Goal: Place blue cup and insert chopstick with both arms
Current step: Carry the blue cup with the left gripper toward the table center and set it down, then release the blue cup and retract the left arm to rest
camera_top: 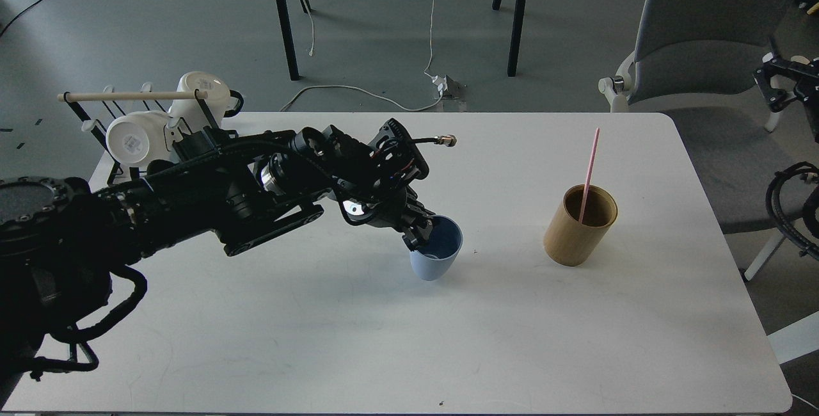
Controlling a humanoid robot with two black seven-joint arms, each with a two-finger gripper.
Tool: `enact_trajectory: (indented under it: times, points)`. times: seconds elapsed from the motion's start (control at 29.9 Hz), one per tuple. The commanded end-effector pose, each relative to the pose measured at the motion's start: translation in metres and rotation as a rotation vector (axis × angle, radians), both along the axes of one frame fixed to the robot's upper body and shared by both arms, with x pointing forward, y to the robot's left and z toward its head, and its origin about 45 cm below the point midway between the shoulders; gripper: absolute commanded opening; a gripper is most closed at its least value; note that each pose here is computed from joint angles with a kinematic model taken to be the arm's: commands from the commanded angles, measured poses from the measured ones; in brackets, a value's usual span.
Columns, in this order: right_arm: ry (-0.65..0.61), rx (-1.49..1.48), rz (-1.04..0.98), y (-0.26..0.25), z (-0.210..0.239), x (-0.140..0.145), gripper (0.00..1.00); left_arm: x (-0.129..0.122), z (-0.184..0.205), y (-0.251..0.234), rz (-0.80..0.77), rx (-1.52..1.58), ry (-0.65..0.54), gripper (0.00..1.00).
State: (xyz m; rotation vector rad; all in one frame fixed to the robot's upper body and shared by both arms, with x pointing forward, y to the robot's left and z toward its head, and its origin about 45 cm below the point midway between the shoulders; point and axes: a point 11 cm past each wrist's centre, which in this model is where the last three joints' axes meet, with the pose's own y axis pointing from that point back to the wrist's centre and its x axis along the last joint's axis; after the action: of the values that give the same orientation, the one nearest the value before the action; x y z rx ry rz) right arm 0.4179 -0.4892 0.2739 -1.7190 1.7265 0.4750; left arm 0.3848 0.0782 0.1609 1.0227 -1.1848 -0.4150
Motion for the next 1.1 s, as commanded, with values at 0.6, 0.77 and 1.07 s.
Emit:
enact_trajectory:
  times: [0.6, 0.77, 1.07]
  points:
    - [0.006, -0.018, 0.004, -0.003, 0.002, -0.002, 0.99, 0.017, 0.031, 0.017, 0.114, -0.134, 0.053, 0.24]
    - [0.042, -0.134, 0.052, 0.0, 0.005, -0.004, 0.99, 0.033, 0.078, 0.022, 0.191, -0.358, 0.123, 0.35]
    - [0.032, -0.644, 0.179, 0.008, 0.069, 0.006, 0.99, 0.096, 0.196, 0.055, 0.562, -1.213, 0.342, 0.99]
